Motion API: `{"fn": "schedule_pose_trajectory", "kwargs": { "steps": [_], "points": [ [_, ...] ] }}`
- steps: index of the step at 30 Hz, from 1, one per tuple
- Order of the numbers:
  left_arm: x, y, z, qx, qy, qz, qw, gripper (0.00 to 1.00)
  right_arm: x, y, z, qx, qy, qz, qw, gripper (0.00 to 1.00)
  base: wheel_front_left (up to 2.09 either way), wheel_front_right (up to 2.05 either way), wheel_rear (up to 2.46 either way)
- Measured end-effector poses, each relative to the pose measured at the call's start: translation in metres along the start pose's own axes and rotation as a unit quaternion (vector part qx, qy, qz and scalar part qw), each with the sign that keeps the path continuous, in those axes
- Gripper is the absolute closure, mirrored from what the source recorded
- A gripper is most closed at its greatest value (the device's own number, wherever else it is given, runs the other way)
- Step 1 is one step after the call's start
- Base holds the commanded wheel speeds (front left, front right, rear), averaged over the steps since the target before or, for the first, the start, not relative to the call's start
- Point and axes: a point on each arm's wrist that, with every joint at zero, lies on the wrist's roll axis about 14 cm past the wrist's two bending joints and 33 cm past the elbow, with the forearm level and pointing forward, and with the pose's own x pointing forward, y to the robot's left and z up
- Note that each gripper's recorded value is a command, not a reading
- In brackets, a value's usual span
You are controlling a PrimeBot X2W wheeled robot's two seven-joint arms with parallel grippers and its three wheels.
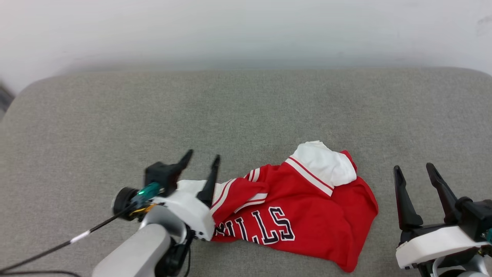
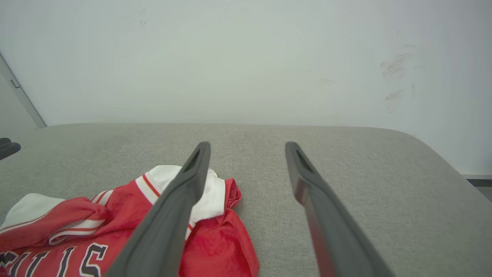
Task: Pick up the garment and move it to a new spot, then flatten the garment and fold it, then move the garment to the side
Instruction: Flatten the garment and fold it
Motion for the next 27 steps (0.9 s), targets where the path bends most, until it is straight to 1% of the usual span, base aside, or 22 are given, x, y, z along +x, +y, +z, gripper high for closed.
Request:
{"fn": "schedule_pose_trajectory", "kwargs": {
  "steps": [3,7,11,14,17,20,23,27],
  "points": [
    [-0.014,0.023,0.014,-0.007,-0.031,0.048,0.998,0.00,-0.002,0.002,0.003,0.000,-0.003,0.003,1.000,0.00,0.00,0.00,0.00],
    [-0.035,0.048,0.023,-0.012,-0.053,0.103,0.993,0.00,-0.008,0.004,0.004,0.000,-0.003,0.005,1.000,0.00,0.00,0.00,0.00],
    [-0.055,0.063,0.021,-0.019,-0.057,0.138,0.989,0.00,-0.013,0.004,0.004,0.000,0.001,0.005,1.000,0.00,0.00,0.00,0.00],
    [-0.063,0.069,0.018,-0.020,-0.057,0.151,0.987,0.00,-0.015,0.004,0.005,0.000,0.000,0.004,1.000,0.00,0.00,0.00,0.00],
    [-0.065,0.070,0.013,-0.016,-0.047,0.145,0.988,0.00,-0.016,0.002,0.005,-0.001,0.003,0.002,1.000,0.00,0.00,0.00,0.00],
    [-0.058,0.068,0.002,-0.013,-0.004,0.120,0.993,0.00,-0.016,0.001,0.002,-0.001,0.007,0.000,1.000,0.00,0.00,0.00,0.00],
    [-0.046,0.063,-0.016,-0.014,0.067,0.084,0.994,0.00,-0.014,0.000,-0.001,0.000,0.012,-0.001,1.000,0.00,0.00,0.00,0.00],
    [-0.032,0.066,-0.042,-0.009,0.167,0.049,0.985,0.00,-0.008,-0.001,-0.008,0.000,0.022,-0.002,1.000,0.00,0.00,0.00,0.00]
  ]
}}
